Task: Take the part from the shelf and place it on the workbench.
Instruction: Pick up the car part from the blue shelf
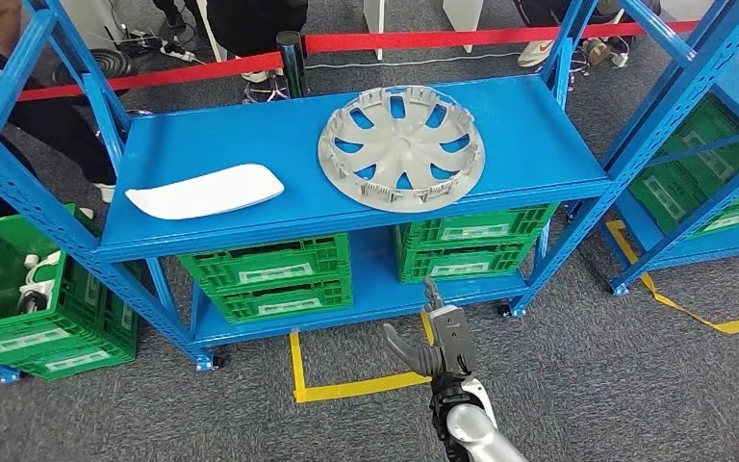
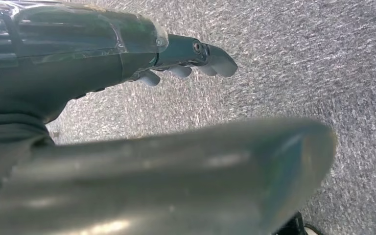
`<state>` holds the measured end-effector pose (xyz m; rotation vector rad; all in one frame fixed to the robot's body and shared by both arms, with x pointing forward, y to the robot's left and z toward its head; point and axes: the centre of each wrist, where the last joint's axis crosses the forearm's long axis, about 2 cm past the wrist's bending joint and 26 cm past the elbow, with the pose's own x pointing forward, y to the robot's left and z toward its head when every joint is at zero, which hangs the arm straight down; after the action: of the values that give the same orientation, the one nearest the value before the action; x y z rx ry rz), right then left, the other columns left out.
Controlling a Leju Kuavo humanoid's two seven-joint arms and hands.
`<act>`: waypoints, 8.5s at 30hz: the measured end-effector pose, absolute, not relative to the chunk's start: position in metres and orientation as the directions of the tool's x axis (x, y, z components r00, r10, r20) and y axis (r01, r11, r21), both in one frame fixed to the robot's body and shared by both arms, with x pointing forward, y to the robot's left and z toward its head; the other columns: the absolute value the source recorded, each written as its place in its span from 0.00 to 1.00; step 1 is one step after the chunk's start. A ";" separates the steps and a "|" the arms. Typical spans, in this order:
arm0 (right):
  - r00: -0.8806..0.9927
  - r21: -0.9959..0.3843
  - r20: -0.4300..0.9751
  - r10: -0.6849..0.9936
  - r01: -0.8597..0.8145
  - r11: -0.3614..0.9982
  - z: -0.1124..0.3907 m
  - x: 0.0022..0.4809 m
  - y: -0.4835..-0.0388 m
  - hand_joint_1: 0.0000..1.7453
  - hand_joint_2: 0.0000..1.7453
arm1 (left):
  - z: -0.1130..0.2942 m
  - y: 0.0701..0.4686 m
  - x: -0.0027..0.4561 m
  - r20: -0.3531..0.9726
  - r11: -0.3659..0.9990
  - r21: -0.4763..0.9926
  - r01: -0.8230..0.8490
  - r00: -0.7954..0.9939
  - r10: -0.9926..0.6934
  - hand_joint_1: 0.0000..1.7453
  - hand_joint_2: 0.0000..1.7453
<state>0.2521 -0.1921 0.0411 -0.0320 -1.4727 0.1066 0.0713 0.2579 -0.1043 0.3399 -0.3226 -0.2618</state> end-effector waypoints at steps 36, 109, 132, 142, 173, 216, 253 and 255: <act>-0.610 -0.250 0.549 0.572 0.532 0.809 0.254 0.227 -0.209 0.00 1.00 | -0.105 0.249 0.068 0.304 0.938 0.312 0.150 0.920 -0.248 0.00 0.00; -0.289 -0.628 0.691 0.662 0.213 0.749 0.242 0.305 -0.242 0.00 1.00 | -0.102 0.238 0.080 0.294 0.932 0.226 0.284 0.892 -0.344 0.00 0.00; 0.176 -0.941 0.269 0.947 -0.159 0.297 0.157 0.356 -0.358 0.00 1.00 | -0.102 0.235 0.081 0.311 0.914 0.210 0.347 0.863 -0.399 0.00 0.00; 0.290 -0.949 0.145 0.946 -0.230 0.216 0.144 0.345 -0.411 0.00 1.00 | -0.103 0.236 0.078 0.321 0.918 0.205 0.340 0.863 -0.391 0.00 0.00; -0.203 -0.925 0.257 0.945 0.230 0.301 0.301 0.399 -0.266 0.00 1.00 | -0.097 0.224 0.102 0.326 0.884 0.192 0.427 0.822 -0.467 0.00 0.00; 0.453 -0.955 -0.119 0.883 -0.297 0.024 0.128 0.337 -0.493 0.00 1.00 | -0.105 0.252 0.075 0.301 0.883 0.235 0.407 0.833 -0.464 0.00 0.00; -0.008 -0.974 0.086 0.996 0.211 0.085 0.267 0.436 -0.322 0.00 1.00 | -0.099 0.245 0.103 0.333 0.851 0.243 0.465 0.784 -0.524 0.00 0.00; -0.024 -0.976 0.097 0.995 0.194 0.100 0.262 0.437 -0.318 0.00 1.00 | -0.099 0.246 0.103 0.333 0.853 0.250 0.458 0.786 -0.520 0.00 0.00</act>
<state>0.4367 -0.3178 0.2623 -1.2691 -1.4073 1.0464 0.1030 0.2457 -0.0987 0.1594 -0.4048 -0.5295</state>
